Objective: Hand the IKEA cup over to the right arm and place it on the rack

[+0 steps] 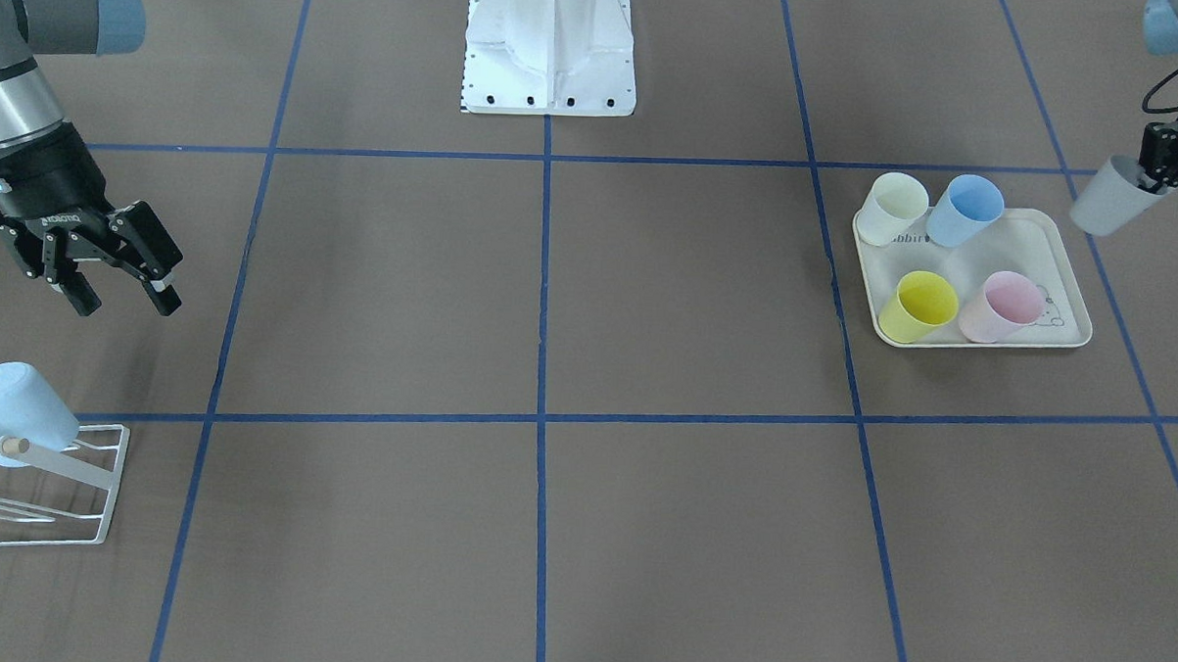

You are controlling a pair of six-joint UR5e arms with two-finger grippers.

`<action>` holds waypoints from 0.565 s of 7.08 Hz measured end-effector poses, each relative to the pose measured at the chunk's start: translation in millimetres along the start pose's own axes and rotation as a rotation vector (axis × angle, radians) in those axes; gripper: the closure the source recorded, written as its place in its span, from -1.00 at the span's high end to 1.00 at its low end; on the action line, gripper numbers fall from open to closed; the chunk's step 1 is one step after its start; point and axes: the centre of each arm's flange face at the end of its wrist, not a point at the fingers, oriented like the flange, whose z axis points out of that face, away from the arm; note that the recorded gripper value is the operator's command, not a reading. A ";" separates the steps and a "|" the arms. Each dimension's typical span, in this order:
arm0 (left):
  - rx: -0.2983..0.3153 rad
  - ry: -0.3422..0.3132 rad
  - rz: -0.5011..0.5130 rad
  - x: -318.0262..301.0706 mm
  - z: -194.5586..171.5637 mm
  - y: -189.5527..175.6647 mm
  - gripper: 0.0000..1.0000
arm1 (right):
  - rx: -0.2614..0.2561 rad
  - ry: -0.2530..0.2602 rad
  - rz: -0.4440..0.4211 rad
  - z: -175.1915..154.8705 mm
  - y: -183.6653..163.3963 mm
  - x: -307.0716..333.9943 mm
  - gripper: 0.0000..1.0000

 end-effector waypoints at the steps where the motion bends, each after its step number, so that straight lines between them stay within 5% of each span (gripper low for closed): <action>1: 0.014 0.037 -0.054 10.0 -2.2 -16.8 -1.00 | -0.004 -0.015 0.015 -0.8 3.9 -7.3 1.00; 4: 0.018 0.253 -0.254 99.7 16.4 -133.5 -1.00 | -0.085 -0.187 0.241 -7.1 38.9 -117.1 1.00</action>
